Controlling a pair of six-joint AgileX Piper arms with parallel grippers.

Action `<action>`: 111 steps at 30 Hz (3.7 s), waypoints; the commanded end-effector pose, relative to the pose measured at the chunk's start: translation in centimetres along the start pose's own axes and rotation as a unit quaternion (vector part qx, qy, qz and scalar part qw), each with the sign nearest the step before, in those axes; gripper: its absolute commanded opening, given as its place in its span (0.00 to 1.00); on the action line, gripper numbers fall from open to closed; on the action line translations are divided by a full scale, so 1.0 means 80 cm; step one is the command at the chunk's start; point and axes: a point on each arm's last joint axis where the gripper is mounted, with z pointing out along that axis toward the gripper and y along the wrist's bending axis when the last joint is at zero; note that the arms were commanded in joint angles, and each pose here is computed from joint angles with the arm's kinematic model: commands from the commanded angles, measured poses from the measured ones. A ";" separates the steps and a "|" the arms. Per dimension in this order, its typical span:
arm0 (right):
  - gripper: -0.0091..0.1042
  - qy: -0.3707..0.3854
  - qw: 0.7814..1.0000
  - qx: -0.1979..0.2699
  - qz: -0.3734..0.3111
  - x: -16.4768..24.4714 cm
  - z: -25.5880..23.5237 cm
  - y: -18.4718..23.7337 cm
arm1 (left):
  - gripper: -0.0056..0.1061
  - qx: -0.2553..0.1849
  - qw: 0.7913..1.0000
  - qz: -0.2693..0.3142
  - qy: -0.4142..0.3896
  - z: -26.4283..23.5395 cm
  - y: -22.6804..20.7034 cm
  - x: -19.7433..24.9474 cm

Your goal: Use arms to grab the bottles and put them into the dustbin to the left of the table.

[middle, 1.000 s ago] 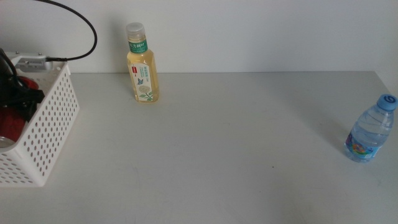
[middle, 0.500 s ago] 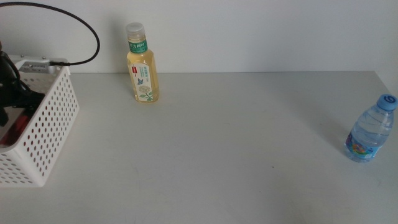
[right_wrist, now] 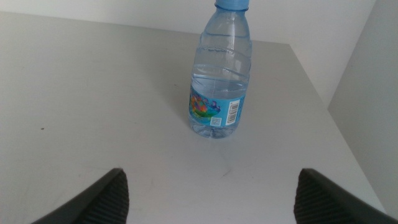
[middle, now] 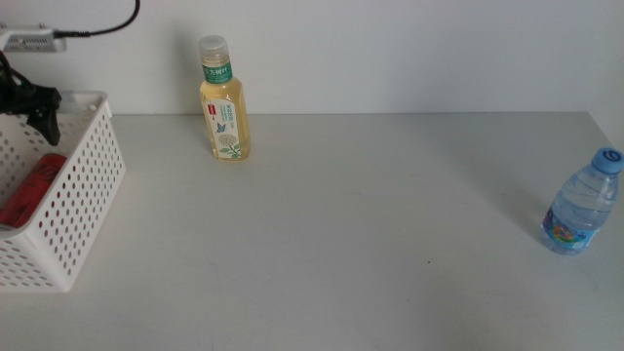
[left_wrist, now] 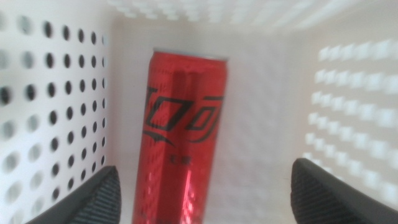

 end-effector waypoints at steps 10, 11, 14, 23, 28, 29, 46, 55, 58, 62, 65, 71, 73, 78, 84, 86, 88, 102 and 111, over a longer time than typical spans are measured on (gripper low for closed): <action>0.68 -0.051 0.999 0.013 -0.005 -0.013 -0.004 -0.003 | 0.89 0.008 0.987 0.002 -0.161 -0.169 -0.072 0.059; 0.68 -0.051 0.999 0.013 -0.005 -0.013 -0.004 -0.003 | 0.89 0.009 0.984 0.008 -0.176 -0.174 -0.078 0.065; 0.68 -0.051 0.999 0.013 -0.005 -0.013 -0.004 -0.003 | 0.89 0.016 0.974 0.027 -0.222 -0.189 -0.100 0.088; 0.68 -0.051 0.999 0.013 -0.005 -0.013 -0.004 -0.003 | 0.89 0.056 0.929 0.077 -0.358 -0.206 -0.152 0.173; 0.68 -0.051 0.999 0.013 -0.005 -0.013 -0.004 -0.003 | 0.89 0.097 0.897 0.074 -0.425 -0.186 -0.174 0.212; 0.68 -0.051 0.999 0.013 -0.005 -0.013 -0.004 -0.003 | 0.89 0.103 0.894 0.069 -0.431 -0.181 -0.176 0.216; 0.68 -0.050 0.999 0.012 -0.005 -0.013 -0.004 -0.003 | 0.79 0.124 0.825 0.060 -0.549 -0.083 -0.189 0.269; 0.68 -0.051 0.999 0.013 -0.005 -0.013 -0.004 -0.003 | 0.84 0.127 0.813 0.061 -0.566 -0.053 -0.201 0.254; 0.68 -0.051 0.999 0.013 -0.005 -0.013 -0.004 -0.003 | 0.89 0.126 0.809 0.059 -0.572 -0.038 -0.207 0.241; 0.68 -0.051 0.999 0.013 -0.005 -0.013 -0.004 -0.003 | 0.89 0.124 0.814 0.062 -0.564 -0.018 -0.216 0.219; 0.68 -0.051 0.999 0.013 -0.005 -0.013 -0.004 -0.003 | 0.89 0.124 0.816 0.063 -0.562 -0.009 -0.225 0.196; 0.68 -0.051 0.999 0.013 -0.005 -0.013 -0.004 -0.003 | 0.89 0.124 0.814 0.059 -0.564 0.010 -0.240 0.151; 0.68 -0.051 0.999 0.013 -0.005 -0.013 -0.004 -0.003 | 0.89 0.124 0.814 0.059 -0.564 0.016 -0.245 0.139; 0.68 -0.051 0.999 0.013 -0.005 -0.013 -0.004 -0.003 | 0.89 0.124 0.812 0.058 -0.567 0.033 -0.256 0.110; 0.68 -0.051 0.999 0.013 -0.005 -0.013 -0.004 -0.003 | 0.89 0.122 0.812 0.041 -0.569 0.048 -0.263 0.084; 0.68 -0.051 0.999 0.013 -0.005 -0.013 -0.004 -0.003 | 0.89 0.121 0.814 0.036 -0.567 0.052 -0.264 0.077; 0.68 -0.051 0.999 0.013 -0.005 -0.013 -0.004 -0.003 | 0.89 0.118 0.814 0.030 -0.568 0.055 -0.264 0.073; 0.68 -0.051 0.999 0.013 -0.005 -0.013 -0.004 -0.003 | 0.89 0.110 0.812 0.018 -0.573 0.073 -0.262 0.049; 0.68 -0.051 0.999 0.013 -0.005 -0.013 -0.004 -0.003 | 0.89 0.102 0.803 0.023 -0.587 0.065 -0.253 0.029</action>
